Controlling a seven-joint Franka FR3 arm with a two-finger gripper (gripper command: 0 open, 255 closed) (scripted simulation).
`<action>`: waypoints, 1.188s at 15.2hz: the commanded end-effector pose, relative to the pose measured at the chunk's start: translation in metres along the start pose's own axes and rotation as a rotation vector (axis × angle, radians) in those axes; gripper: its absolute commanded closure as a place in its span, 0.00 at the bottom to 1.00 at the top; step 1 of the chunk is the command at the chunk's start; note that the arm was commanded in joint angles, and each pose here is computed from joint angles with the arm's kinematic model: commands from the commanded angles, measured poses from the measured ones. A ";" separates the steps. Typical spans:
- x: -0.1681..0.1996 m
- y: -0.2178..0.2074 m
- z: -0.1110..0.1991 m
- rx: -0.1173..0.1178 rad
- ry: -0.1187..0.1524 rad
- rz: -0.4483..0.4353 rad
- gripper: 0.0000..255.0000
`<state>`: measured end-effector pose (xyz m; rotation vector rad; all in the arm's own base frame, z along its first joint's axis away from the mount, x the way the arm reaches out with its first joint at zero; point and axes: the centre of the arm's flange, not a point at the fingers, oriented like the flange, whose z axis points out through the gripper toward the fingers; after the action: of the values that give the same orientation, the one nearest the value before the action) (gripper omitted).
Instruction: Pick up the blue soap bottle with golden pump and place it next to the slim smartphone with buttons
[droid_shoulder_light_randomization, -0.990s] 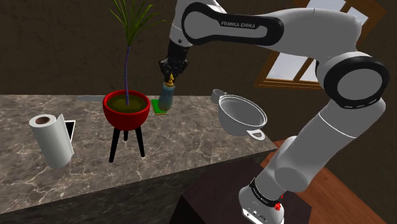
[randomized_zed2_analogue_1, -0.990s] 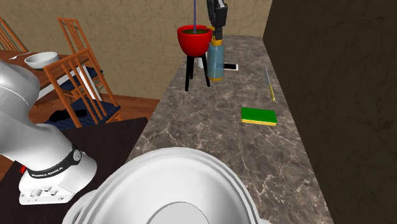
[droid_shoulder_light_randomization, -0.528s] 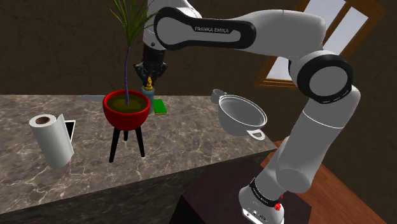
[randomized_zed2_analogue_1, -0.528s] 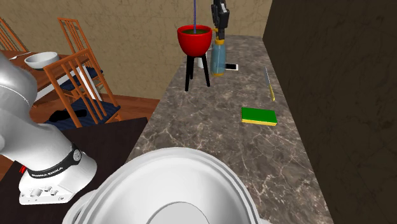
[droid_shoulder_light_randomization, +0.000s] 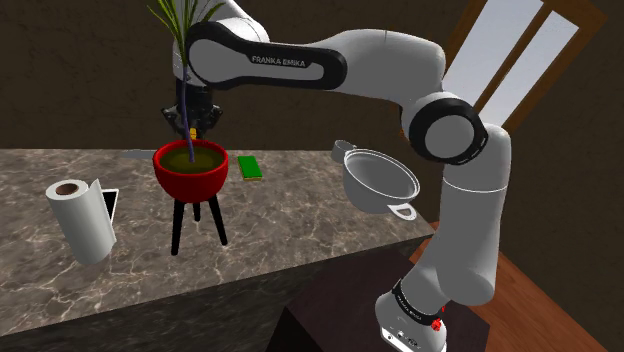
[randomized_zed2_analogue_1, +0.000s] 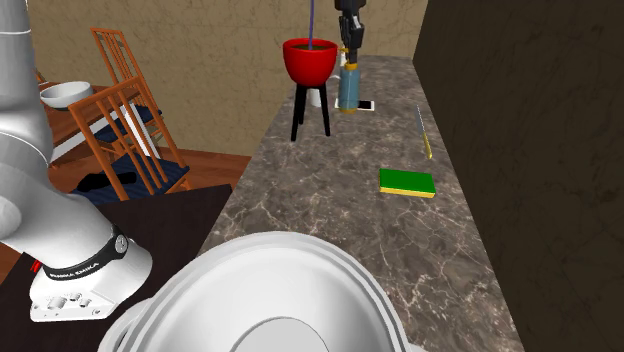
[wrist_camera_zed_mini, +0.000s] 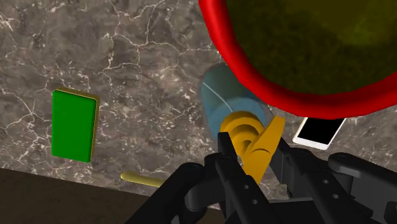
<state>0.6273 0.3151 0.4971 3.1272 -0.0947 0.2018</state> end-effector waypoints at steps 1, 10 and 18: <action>0.012 -0.025 0.012 0.000 0.001 0.001 1.00; 0.026 -0.066 0.061 0.000 0.001 0.001 1.00; 0.022 -0.066 0.092 0.000 0.001 0.001 1.00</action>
<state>0.6661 0.3777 0.4249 3.1370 -0.1005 0.2386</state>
